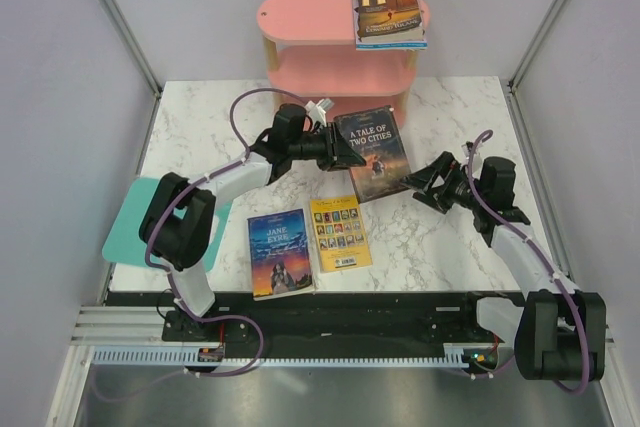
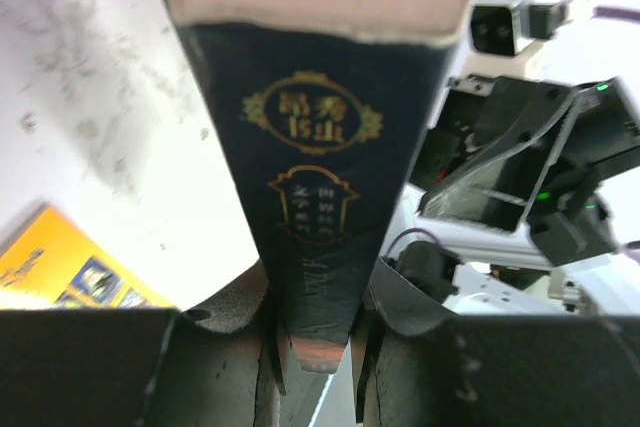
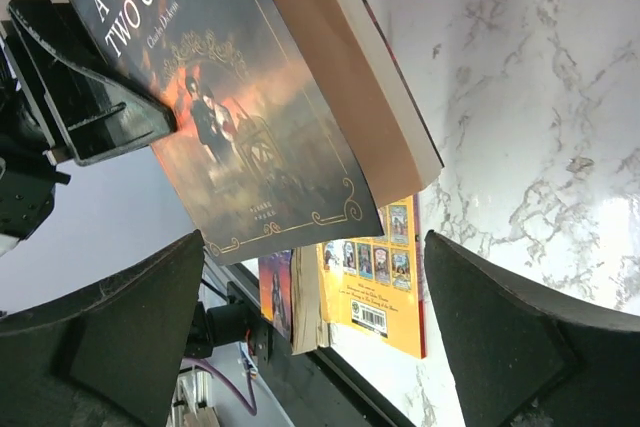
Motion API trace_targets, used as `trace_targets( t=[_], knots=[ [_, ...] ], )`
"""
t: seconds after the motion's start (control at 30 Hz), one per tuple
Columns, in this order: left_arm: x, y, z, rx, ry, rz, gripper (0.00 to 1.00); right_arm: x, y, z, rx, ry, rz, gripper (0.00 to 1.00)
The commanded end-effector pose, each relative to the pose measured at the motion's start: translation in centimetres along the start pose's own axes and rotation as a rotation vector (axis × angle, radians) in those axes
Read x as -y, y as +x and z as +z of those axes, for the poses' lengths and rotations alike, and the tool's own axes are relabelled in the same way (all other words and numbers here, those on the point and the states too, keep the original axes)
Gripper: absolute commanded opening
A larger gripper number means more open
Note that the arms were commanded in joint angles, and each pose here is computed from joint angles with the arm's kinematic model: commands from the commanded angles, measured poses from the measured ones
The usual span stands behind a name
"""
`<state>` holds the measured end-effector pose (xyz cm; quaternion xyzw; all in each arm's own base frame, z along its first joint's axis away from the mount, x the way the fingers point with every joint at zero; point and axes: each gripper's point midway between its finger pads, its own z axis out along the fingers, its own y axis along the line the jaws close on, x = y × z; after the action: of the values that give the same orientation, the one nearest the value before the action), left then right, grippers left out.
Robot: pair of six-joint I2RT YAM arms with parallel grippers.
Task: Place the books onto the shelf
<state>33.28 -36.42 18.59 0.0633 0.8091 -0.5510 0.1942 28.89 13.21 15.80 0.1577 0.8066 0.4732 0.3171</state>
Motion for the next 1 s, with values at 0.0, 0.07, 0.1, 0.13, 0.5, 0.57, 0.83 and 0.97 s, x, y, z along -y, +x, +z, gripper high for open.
trace_targets(
  t=[0.0, 0.07, 0.1, 0.13, 0.5, 0.57, 0.83, 0.97],
  knots=[
    [10.1, -3.5, -2.1, 0.084, 0.3, 0.147, 0.02, -1.3, 0.4, -0.5, 0.004, -0.072, -0.042, 0.98],
    [10.7, -3.5, -1.9, 0.067, 0.341, 0.138, 0.02, -1.0, 0.6, -0.4, 0.008, -0.077, -0.019, 0.98],
    [10.6, -3.4, -1.9, 0.062, 0.347, 0.131, 0.02, -1.3, 0.4, -0.3, 0.023, -0.097, -0.029, 0.98],
    [10.8, -3.2, -1.9, 0.052, 0.355, 0.132, 0.02, -1.0, 0.6, -0.3, 0.025, -0.097, -0.019, 0.98],
    [9.4, 0.1, -2.3, -0.073, 0.419, 0.136, 0.02, -1.2, -0.7, 0.7, 0.108, -0.196, -0.005, 0.98],
    [8.7, 0.7, -2.1, -0.082, 0.426, 0.109, 0.02, -1.4, -0.8, 1.0, 0.11, -0.225, -0.002, 0.98],
    [8.0, 1.6, -2.3, -0.06, 0.532, 0.044, 0.02, -0.5, 0.9, 1.2, 0.078, -0.3, 0.1, 0.98],
    [7.3, 1.4, -1.7, -0.066, 0.516, 0.043, 0.02, -0.9, 1.2, 1.0, 0.064, -0.33, 0.112, 0.98]
  ],
)
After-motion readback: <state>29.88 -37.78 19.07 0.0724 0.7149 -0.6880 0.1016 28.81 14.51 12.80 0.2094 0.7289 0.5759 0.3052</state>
